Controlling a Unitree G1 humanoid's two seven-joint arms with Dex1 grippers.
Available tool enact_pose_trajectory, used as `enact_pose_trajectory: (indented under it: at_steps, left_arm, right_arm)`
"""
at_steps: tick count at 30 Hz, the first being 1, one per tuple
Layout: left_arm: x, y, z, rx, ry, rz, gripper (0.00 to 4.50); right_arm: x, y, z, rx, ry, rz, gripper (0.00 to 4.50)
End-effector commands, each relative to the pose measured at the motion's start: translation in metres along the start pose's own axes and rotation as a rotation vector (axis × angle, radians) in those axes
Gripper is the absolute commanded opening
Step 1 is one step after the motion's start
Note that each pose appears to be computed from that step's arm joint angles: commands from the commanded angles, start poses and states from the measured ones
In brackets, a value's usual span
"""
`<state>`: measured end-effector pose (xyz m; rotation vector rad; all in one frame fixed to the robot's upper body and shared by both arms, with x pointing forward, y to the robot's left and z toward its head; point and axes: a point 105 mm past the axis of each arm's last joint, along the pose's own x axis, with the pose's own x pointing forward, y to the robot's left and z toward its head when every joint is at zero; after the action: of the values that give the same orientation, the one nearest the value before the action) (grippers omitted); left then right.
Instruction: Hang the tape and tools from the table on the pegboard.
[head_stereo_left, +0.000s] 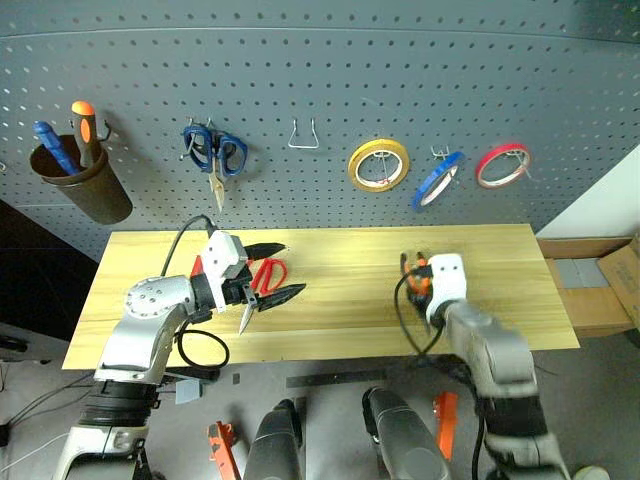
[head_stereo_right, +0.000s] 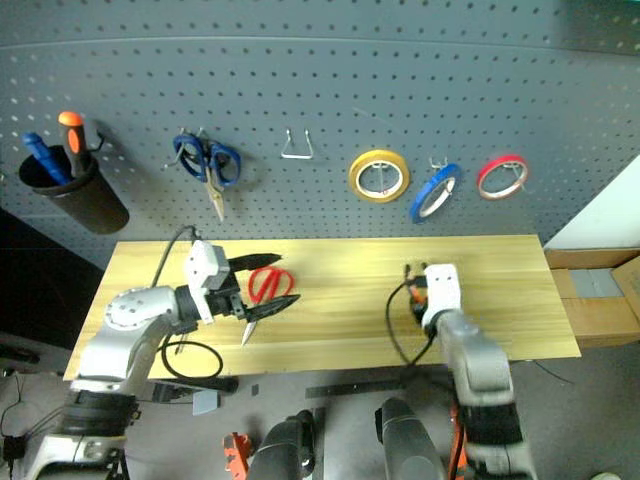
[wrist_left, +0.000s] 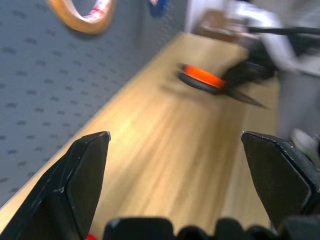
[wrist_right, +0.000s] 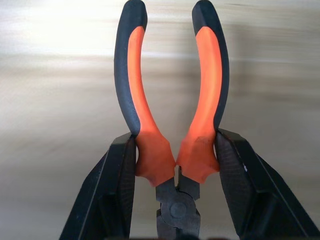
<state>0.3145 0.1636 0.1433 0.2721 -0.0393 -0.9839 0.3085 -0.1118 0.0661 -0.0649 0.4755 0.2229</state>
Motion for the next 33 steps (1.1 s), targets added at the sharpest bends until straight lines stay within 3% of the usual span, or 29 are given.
enact_pose_trajectory:
  at_steps: [1, 7, 15, 25, 33]
  left_arm:
    - [-0.012, 0.016, 0.020, -0.021, -0.105, 0.116, 4.50]
    - [-0.028, 0.033, 0.036, -0.042, -0.192, 0.232, 4.50]
    - [-0.046, 0.027, 0.044, -0.045, -0.208, 0.240, 4.50]
    - [-0.055, 0.019, 0.047, -0.032, -0.198, 0.281, 4.50]
    - [-0.053, 0.022, 0.054, -0.015, -0.216, 0.300, 4.50]
  right_arm:
    - [-0.039, 0.033, 0.039, -0.070, -0.196, 0.087, 1.84]
    - [-0.058, 0.051, 0.114, -0.143, -0.479, 0.111, 1.84]
    - [-0.058, 0.056, 0.188, -0.250, -0.680, 0.161, 1.84]
    - [-0.057, 0.090, 0.254, -0.155, -0.863, 0.251, 1.84]
    - [-0.052, 0.105, 0.290, -0.146, -0.998, 0.257, 1.84]
